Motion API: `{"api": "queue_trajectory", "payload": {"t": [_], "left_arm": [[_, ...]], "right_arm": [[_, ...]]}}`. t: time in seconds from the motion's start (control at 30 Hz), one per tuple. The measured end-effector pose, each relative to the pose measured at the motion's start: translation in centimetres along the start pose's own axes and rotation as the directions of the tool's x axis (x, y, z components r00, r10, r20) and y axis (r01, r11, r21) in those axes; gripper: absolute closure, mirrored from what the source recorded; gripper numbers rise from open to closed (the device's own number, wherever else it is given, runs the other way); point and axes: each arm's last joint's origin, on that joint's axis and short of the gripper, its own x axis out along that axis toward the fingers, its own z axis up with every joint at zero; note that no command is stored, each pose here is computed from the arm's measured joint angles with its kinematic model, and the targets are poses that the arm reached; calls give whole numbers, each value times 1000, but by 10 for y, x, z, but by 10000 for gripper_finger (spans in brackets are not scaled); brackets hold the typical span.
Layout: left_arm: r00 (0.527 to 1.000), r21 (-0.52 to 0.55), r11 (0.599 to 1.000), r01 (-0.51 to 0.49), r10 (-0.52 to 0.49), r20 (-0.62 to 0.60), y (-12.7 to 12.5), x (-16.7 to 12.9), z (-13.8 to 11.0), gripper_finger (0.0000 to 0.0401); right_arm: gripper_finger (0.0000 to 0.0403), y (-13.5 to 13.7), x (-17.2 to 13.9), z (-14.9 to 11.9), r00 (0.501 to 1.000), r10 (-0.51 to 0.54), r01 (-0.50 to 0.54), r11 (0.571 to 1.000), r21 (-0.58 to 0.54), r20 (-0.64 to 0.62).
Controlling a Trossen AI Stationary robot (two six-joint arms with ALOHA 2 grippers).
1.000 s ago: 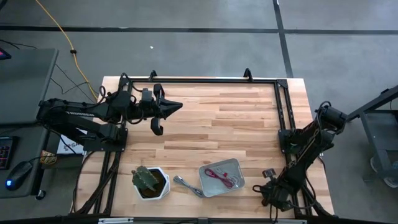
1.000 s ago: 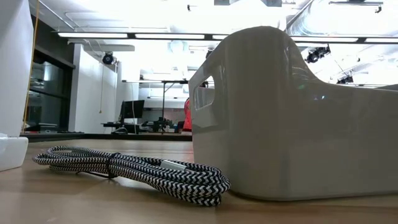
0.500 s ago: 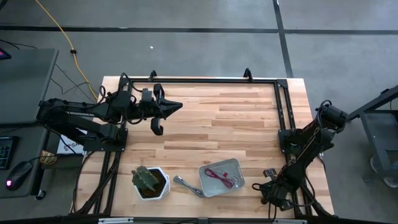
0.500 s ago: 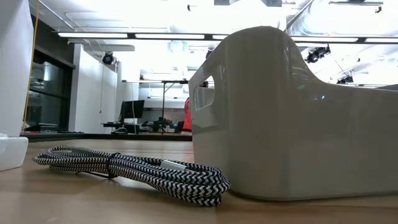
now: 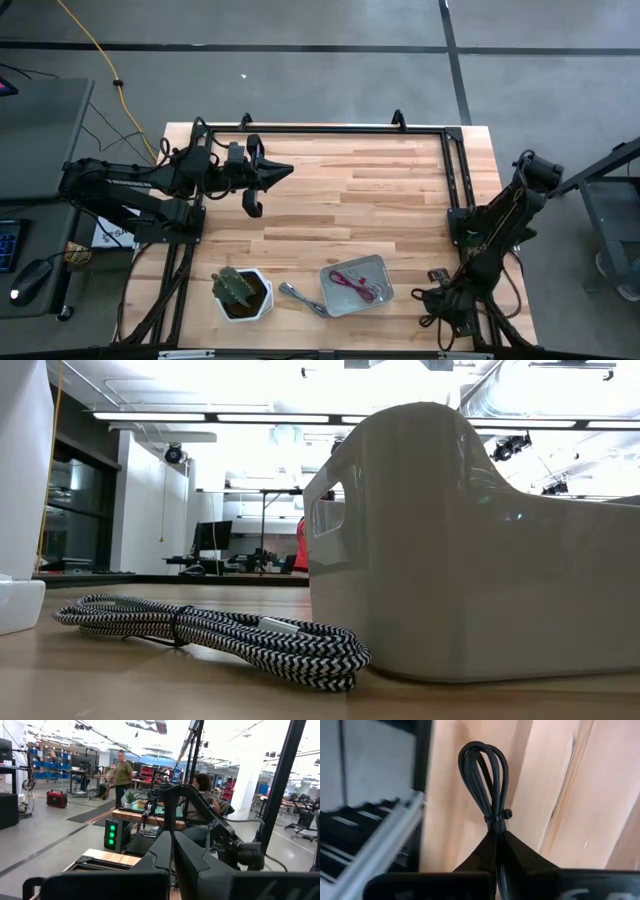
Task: Pick and place USB-C Cables
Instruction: Put the black charger cable into the gray bin
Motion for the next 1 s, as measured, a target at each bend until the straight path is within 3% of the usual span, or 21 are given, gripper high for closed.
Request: {"api": "queue_trajectory", "payload": {"t": [0.4,0.53,0.8,1.0], "left_arm": [[1000,-8,1000,1,-1,3,0,0,0,401],[1000,-10,1000,1,-1,10,0,0,1,401],[999,-13,1000,5,-5,37,0,0,4,401],[999,-13,1000,5,-5,40,0,0,4,401]], "right_arm": [[403,1,-63,-5,949,101,-131,988,80,297],[403,1,-78,-4,896,105,-152,985,77,431],[403,-5,-94,-2,771,-38,-66,988,139,636],[403,-5,-103,4,658,-81,-30,991,134,748]]}}
